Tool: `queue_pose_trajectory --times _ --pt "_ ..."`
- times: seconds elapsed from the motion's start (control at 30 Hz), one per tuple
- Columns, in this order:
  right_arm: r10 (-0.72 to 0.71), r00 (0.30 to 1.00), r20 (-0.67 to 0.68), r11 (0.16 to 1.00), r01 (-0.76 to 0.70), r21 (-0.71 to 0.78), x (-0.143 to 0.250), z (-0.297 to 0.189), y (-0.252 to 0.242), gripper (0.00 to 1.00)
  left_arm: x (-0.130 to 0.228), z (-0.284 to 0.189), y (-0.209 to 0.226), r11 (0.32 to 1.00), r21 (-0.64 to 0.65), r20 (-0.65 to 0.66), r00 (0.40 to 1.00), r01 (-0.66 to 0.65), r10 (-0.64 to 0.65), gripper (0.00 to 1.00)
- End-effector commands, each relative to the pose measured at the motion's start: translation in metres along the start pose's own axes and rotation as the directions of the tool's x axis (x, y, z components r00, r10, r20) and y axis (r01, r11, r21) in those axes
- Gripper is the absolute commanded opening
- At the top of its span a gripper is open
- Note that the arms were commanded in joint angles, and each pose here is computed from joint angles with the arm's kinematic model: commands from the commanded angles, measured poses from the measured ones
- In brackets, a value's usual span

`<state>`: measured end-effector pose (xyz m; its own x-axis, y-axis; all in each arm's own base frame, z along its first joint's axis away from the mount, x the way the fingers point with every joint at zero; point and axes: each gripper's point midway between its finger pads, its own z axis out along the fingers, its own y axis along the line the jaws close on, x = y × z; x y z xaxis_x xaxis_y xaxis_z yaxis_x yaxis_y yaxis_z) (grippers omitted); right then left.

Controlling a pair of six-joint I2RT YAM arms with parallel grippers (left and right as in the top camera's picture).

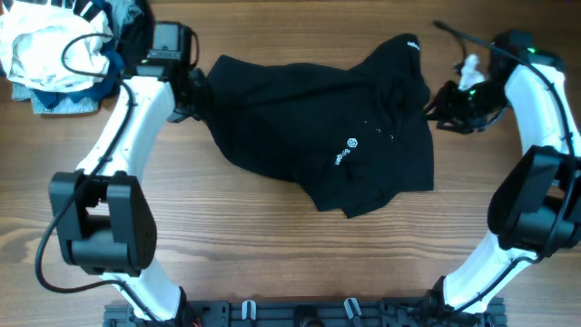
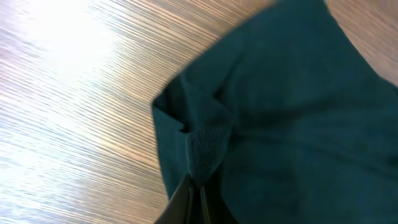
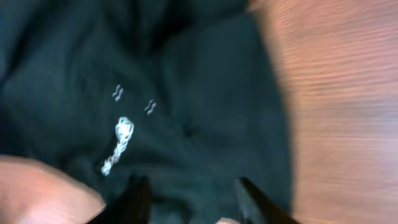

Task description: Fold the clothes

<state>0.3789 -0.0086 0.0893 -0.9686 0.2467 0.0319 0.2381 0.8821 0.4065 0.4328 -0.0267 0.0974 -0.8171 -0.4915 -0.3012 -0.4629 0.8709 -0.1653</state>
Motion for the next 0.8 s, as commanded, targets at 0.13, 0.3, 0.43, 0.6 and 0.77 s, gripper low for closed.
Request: queue_pose_trajectory --times 0.13,0.3,0.43,0.6,0.77 --pt "-0.120 0.976 -0.183 0.991 0.108 -0.075 0.060 0.040 0.031 0.50 -0.028 -0.005 0.045 0.991 -0.036 0.041 0.991 0.127 -0.126 0.04" --pt "-0.146 0.958 -0.248 0.989 0.131 -0.074 0.097 0.068 0.038 0.50 -0.035 -0.006 0.060 0.986 -0.047 0.049 0.986 0.159 -0.157 0.04" --pt "-0.143 0.959 -0.246 0.989 0.131 -0.064 0.116 0.079 0.041 0.50 -0.037 -0.006 0.063 0.985 -0.052 0.053 0.985 0.167 -0.164 0.04" --pt "-0.153 0.964 -0.216 0.987 0.161 0.020 0.128 0.085 0.035 0.50 -0.037 -0.006 0.063 0.985 -0.052 0.054 0.985 0.167 -0.164 0.04" --pt "-0.134 0.971 -0.199 0.984 0.155 0.091 0.135 0.105 0.031 0.49 -0.037 -0.006 0.063 0.985 -0.051 0.054 0.985 0.167 -0.164 0.04"
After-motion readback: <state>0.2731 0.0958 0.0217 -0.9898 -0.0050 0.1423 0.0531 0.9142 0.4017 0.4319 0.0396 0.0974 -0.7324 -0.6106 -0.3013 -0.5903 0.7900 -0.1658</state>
